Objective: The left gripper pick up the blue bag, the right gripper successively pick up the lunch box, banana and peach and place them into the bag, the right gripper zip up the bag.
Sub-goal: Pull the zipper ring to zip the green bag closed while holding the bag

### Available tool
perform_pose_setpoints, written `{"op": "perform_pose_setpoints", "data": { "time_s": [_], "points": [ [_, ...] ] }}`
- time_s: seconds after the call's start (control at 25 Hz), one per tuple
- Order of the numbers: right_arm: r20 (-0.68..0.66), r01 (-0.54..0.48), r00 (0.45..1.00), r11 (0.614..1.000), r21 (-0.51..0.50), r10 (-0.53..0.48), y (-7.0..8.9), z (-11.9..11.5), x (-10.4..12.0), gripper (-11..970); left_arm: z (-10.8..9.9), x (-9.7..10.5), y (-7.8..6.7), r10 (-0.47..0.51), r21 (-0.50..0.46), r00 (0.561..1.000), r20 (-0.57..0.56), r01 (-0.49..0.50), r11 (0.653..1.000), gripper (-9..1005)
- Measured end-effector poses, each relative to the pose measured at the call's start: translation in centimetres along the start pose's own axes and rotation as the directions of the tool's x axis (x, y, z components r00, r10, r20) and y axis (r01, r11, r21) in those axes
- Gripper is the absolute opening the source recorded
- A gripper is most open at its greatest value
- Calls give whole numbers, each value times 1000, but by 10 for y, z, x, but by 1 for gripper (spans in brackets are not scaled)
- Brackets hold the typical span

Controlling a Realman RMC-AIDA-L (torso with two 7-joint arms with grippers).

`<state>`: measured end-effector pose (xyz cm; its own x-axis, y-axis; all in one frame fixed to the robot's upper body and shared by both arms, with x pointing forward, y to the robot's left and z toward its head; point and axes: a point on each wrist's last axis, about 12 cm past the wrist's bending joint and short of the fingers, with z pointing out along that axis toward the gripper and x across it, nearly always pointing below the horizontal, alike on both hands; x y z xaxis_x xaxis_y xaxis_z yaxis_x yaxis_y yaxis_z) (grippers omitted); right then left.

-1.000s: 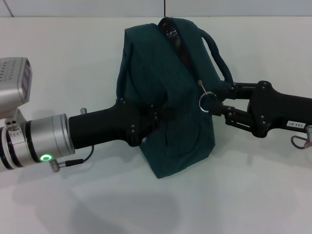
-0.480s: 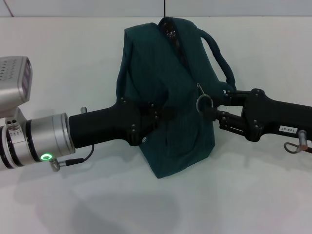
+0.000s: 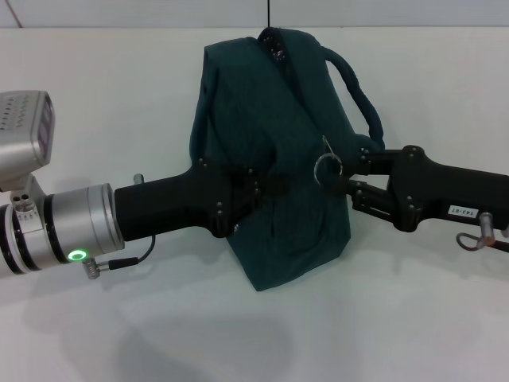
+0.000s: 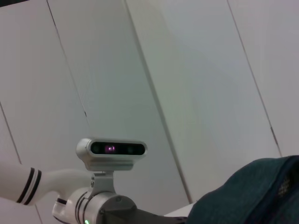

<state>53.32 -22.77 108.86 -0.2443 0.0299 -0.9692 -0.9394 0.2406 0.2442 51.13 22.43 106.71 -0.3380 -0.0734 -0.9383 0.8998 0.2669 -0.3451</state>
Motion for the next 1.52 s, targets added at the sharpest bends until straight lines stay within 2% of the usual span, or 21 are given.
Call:
{"op": "perform_pose_setpoints", "data": {
  "time_s": [0.48,0.76,1.52],
  "points": [
    [34,-28,999,998,-53,30,6,4,-1,305,-1,2,-1,-5,-4,1000,2,5,1000,42],
    [31,-64,997,998,3,64,2,-3,6,305,-2,3,-1,-8,-6,1000,2,8,1000,42],
    [42,-79,996,997,-9,79,5,2,10,270,-3,5,-2,-13,-10,1000,2,13,1000,42]
  ]
}}
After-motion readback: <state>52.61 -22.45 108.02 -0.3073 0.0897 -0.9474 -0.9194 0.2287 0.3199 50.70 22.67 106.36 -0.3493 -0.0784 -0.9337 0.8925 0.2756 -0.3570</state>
